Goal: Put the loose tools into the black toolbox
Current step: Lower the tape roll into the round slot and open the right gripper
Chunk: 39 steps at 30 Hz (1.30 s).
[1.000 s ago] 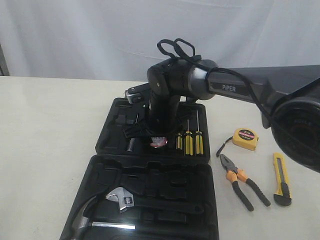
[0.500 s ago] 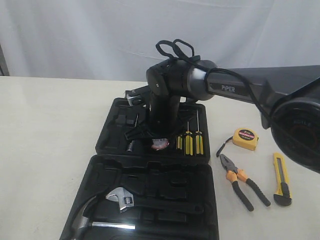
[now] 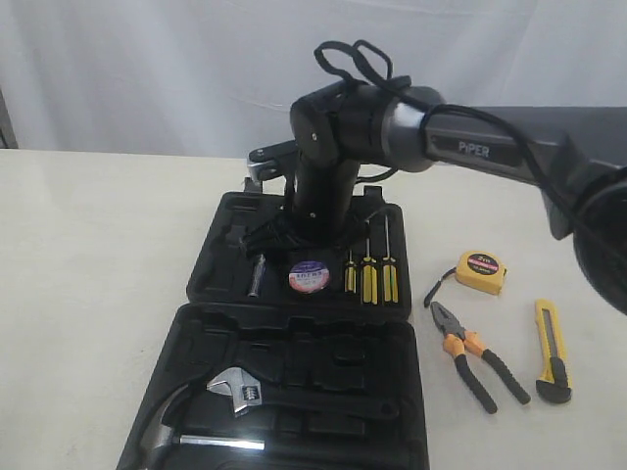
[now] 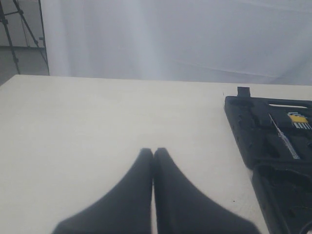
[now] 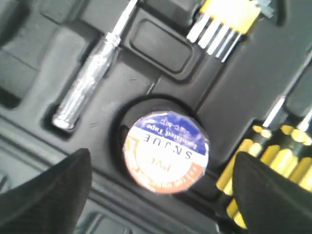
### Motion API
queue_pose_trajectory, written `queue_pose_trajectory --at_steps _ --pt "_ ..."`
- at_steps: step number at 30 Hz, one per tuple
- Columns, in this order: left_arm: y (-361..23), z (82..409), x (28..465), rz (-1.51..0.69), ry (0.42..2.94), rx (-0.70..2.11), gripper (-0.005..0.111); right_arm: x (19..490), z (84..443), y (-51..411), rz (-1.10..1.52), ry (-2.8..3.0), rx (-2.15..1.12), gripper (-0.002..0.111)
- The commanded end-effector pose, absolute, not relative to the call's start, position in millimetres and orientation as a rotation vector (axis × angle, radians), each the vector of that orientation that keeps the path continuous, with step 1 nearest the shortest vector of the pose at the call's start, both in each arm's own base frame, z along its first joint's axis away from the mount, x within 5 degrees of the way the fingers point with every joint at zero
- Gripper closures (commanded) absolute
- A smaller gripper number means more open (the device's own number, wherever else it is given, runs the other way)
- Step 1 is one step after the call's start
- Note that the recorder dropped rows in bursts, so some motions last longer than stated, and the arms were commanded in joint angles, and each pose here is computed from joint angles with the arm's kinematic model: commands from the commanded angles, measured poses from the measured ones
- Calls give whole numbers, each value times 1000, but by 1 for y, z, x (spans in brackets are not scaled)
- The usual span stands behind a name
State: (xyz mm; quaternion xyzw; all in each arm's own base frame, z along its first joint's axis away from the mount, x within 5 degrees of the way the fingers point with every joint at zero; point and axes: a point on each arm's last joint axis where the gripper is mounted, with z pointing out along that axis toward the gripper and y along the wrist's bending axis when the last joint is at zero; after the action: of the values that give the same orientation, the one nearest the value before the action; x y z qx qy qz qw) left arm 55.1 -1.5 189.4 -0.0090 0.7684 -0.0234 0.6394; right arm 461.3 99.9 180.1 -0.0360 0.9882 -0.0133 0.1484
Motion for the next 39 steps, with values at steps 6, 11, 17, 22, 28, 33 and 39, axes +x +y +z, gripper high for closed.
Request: queue_pose_trajectory --at_steps 6,11,17,22,28,33,39 --pt "-2 189 55 -58 1752 -21 107 454 201 89 -177 2850 -156 80" --pt "-2 189 55 -58 1752 -21 107 455 194 86 -210 2863 -165 108" --pt "-2 189 55 -58 1752 -21 107 458 173 87 -225 2899 -214 108" --pt "-2 189 55 -58 1752 -21 107 463 156 97 -95 2894 -281 109" --pt "-2 189 55 -58 1752 -21 107 467 154 103 6 2856 -275 109" --pt "-2 189 55 -58 1752 -21 107 466 153 103 5 2863 -275 109" --pt "-2 189 55 -58 1752 -21 107 465 156 103 2 2873 -275 109"
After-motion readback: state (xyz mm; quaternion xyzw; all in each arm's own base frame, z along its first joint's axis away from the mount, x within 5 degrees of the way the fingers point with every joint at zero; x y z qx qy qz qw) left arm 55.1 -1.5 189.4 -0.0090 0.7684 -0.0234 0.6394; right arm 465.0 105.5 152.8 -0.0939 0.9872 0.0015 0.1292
